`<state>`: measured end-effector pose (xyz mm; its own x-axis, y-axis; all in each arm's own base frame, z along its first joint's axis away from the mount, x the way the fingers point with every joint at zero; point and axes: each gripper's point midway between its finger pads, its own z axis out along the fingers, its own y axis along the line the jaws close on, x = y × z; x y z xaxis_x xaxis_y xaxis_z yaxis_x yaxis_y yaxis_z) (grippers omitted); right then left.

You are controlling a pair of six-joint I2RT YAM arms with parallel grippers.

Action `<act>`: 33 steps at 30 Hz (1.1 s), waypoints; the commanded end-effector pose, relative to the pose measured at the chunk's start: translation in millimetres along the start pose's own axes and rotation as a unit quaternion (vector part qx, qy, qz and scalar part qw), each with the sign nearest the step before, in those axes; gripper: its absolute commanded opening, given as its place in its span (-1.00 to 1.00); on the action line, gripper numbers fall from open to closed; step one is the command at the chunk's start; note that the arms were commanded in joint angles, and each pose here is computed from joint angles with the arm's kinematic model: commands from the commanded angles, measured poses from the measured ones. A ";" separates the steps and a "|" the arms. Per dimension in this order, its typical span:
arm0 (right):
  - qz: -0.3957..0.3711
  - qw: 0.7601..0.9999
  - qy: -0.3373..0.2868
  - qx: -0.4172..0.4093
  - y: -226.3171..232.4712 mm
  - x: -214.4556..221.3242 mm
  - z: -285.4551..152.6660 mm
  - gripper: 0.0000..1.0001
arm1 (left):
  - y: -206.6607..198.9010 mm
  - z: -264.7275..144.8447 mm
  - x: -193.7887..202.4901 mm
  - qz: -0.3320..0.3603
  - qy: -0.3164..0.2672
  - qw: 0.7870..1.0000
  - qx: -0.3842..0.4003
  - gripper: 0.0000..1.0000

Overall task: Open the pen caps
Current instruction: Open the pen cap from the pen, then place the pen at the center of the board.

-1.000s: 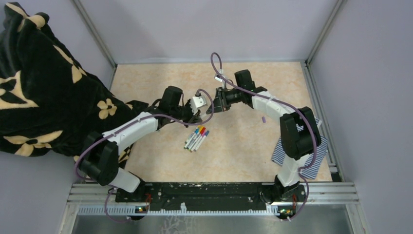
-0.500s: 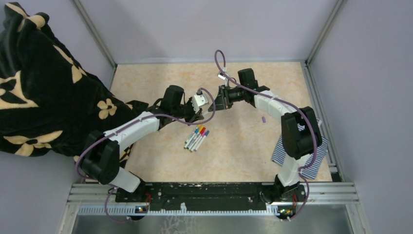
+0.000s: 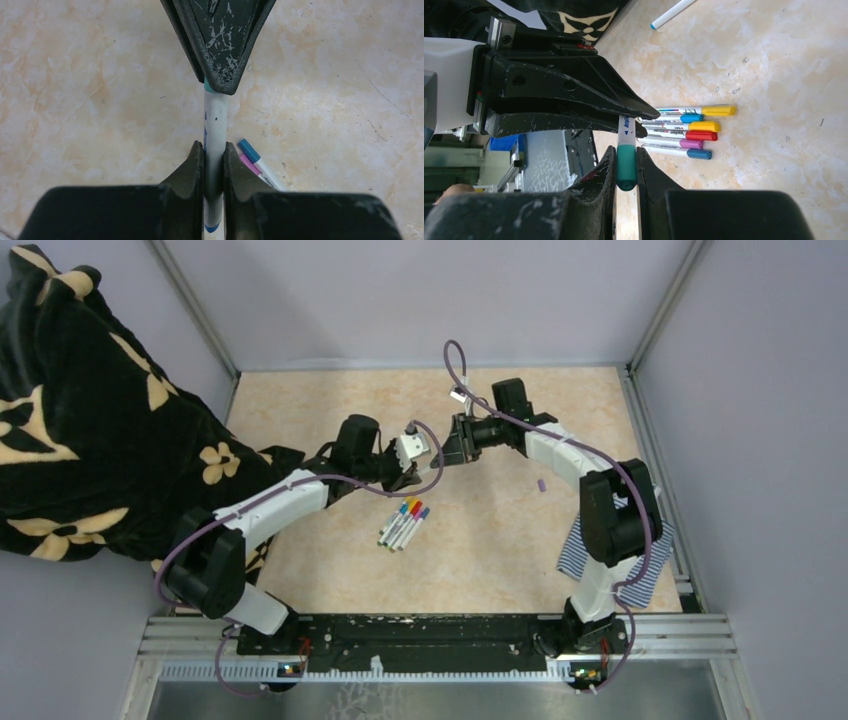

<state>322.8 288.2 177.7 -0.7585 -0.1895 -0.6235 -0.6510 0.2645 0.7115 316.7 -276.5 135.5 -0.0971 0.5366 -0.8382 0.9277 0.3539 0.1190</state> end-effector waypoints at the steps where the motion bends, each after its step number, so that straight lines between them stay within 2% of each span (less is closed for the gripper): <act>1: -0.060 0.997 -0.051 -0.005 30.6 -42.3 -56.1 -1.00 | 10.4 -26.4 86.1 -0.067 0.157 0.984 -0.049 -1.00; 9: -0.108 0.992 -0.063 0.016 49.0 -51.6 -76.4 -1.00 | 8.9 -25.3 92.0 -0.074 0.173 0.981 -0.042 -1.00; 17: -0.104 0.991 -0.077 0.029 44.2 -54.8 -84.3 -1.00 | 24.3 -29.4 91.3 -0.078 0.174 0.978 -0.083 -1.00; 26: -0.096 0.990 -0.090 0.054 31.0 -55.3 -82.6 -1.00 | 61.0 -49.4 112.2 -0.130 0.204 0.955 -0.170 -1.00; 33: -0.091 0.990 -0.093 0.057 26.4 -54.5 -80.9 -1.00 | 75.7 -68.5 137.5 -0.192 0.221 0.933 -0.209 -1.00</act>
<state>342.5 226.6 239.1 -0.6664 -0.0834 -0.7409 -0.7128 0.3624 0.6004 346.3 -143.7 71.4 -0.5370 0.6033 -0.5897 0.6612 0.7351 0.1500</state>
